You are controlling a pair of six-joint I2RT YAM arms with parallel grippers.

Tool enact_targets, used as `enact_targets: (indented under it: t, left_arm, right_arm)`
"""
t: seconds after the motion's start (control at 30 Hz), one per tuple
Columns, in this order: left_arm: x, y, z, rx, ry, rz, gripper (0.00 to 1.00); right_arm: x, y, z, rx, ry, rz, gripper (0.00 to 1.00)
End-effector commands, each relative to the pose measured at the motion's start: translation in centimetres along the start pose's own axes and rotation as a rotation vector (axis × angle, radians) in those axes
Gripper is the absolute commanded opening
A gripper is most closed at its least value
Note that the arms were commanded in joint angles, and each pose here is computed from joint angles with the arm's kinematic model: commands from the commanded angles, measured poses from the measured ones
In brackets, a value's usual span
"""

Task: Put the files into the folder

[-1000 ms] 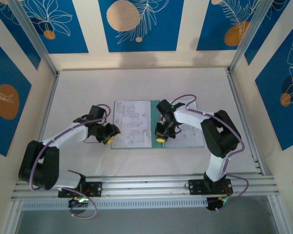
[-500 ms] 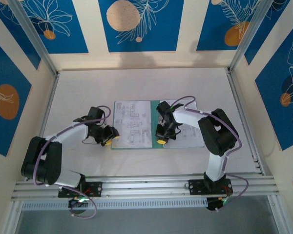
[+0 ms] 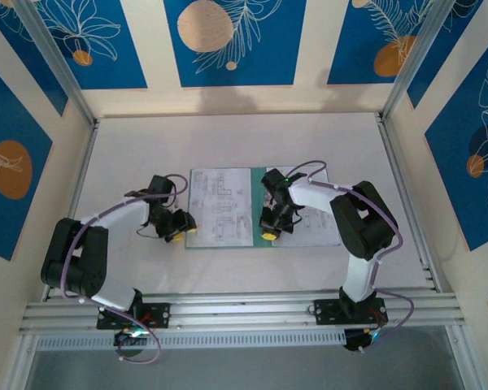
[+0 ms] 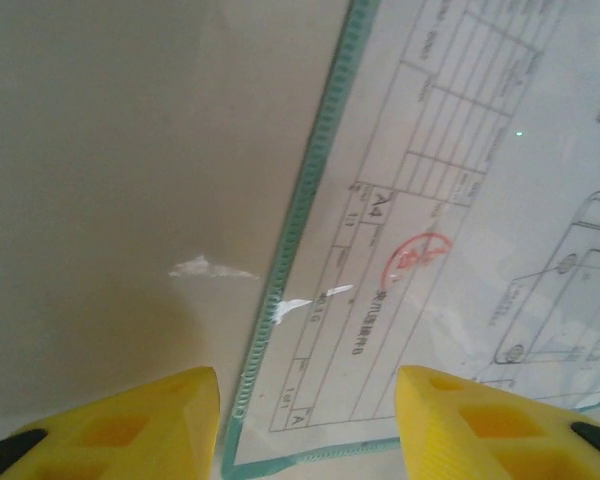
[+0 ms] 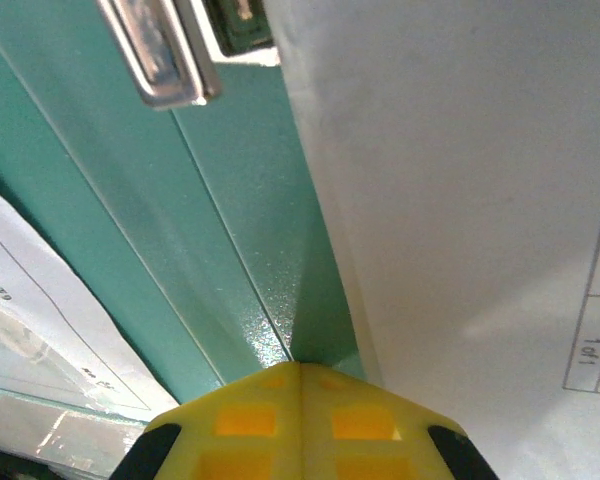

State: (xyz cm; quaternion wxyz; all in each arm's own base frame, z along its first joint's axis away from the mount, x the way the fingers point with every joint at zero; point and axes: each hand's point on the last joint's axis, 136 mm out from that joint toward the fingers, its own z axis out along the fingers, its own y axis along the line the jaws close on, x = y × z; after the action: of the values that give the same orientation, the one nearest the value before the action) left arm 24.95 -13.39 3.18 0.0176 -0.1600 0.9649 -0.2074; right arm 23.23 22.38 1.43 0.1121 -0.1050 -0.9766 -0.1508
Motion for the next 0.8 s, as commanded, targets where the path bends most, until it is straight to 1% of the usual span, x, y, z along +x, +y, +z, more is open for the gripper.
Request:
enact_targets:
  t: [0.0,0.1,0.3,0.63,0.77]
  left_arm:
    - [1.3,1.0,-0.2,-0.029,0.019,0.002,0.49]
    - [2.2,0.3,0.1,-0.005,0.034,0.004,0.50]
    - [3.9,0.8,0.8,-0.045,0.058,-0.020,0.50]
    - [4.6,0.6,1.2,-0.080,0.059,-0.012,0.50]
    - [4.7,0.2,1.5,-0.064,0.053,-0.017,0.49]
  right_arm:
    - [1.2,-3.2,2.3,0.114,0.064,0.040,0.00]
    - [1.2,-3.2,2.4,0.113,0.065,0.043,0.00]
    - [1.2,-3.2,2.7,0.111,0.067,0.048,0.00]
    - [1.3,-3.2,2.7,0.112,0.068,0.049,0.00]
    - [1.4,-3.4,2.9,0.115,0.071,0.046,0.00]
